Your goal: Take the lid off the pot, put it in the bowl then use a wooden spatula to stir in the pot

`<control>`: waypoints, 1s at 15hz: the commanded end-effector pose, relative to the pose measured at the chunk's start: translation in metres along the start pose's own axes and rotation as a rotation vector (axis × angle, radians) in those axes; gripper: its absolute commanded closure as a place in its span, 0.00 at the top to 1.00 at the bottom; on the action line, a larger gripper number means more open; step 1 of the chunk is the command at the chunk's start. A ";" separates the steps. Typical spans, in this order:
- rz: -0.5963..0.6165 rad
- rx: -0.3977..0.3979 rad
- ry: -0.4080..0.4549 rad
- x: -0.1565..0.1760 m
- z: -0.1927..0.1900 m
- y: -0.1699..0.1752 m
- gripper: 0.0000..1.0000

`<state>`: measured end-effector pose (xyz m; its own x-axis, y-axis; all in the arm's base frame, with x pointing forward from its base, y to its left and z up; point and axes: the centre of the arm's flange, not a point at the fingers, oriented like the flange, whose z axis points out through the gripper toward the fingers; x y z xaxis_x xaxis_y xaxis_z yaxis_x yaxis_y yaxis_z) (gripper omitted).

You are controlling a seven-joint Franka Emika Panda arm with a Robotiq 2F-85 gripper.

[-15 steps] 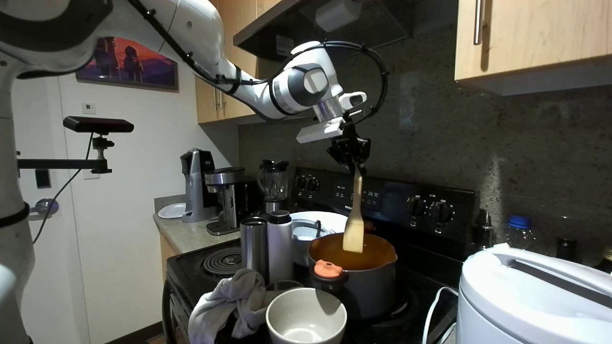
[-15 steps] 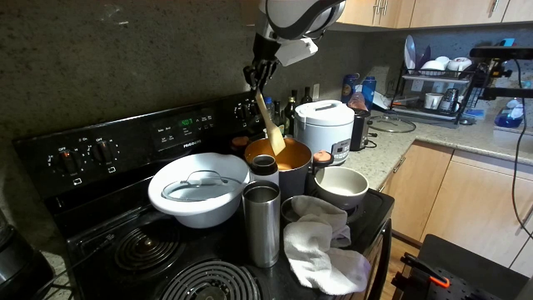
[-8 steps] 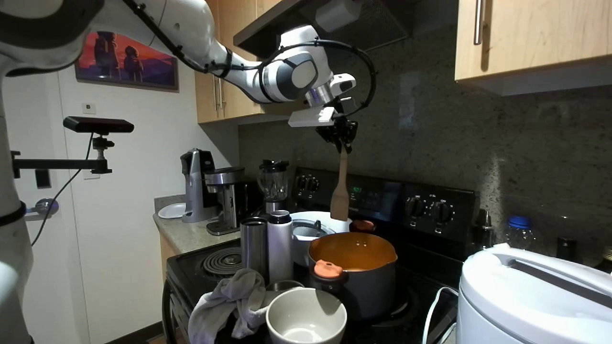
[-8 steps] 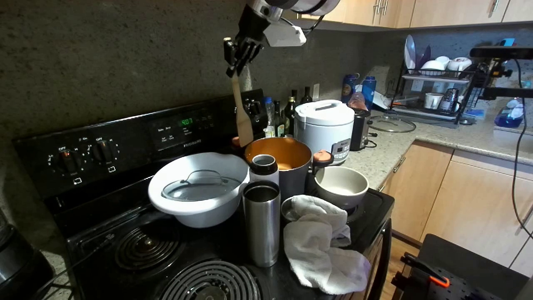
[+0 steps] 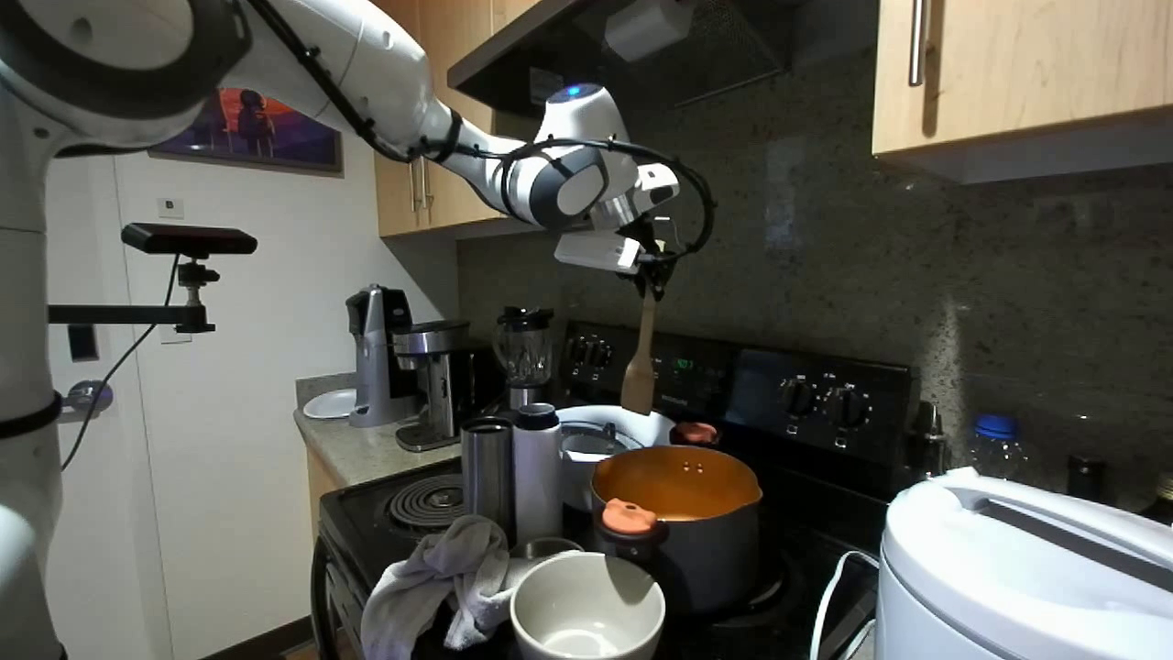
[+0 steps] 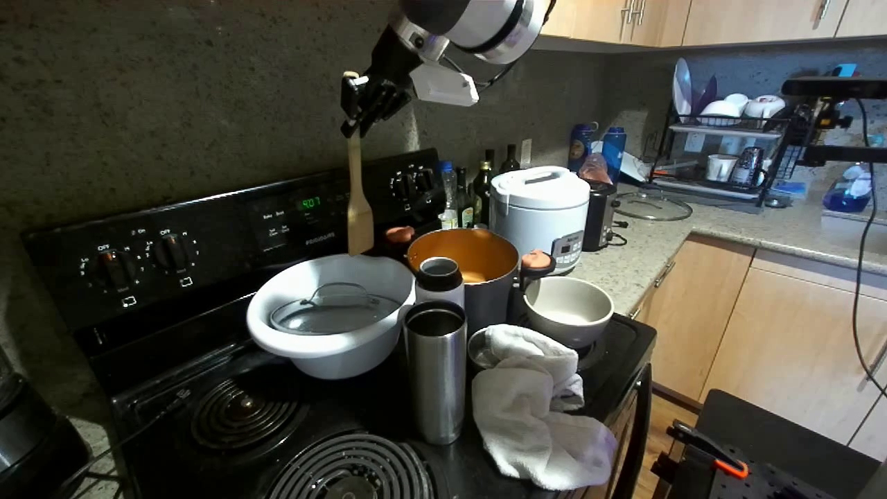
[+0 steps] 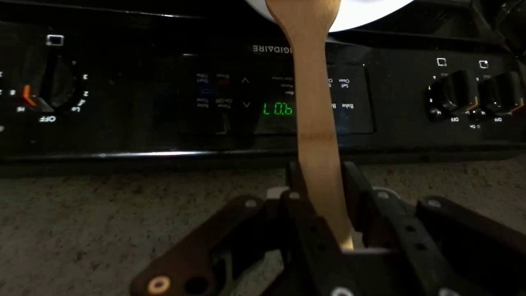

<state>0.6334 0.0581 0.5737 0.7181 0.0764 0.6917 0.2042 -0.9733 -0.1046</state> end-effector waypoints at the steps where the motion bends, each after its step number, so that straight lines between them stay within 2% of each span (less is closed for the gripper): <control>1: -0.001 0.053 0.022 -0.009 0.037 -0.001 0.08; 7: -0.039 0.008 0.079 -0.035 0.076 -0.008 0.08; 13: -0.031 -0.028 0.072 -0.066 0.100 -0.007 0.08; 14: -0.029 -0.035 0.069 -0.070 0.101 -0.005 0.48; 15: -0.026 -0.040 0.064 -0.074 0.102 -0.004 0.55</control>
<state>0.6594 0.0791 0.4646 0.6667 0.0767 0.7413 0.2010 -0.9764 -0.0797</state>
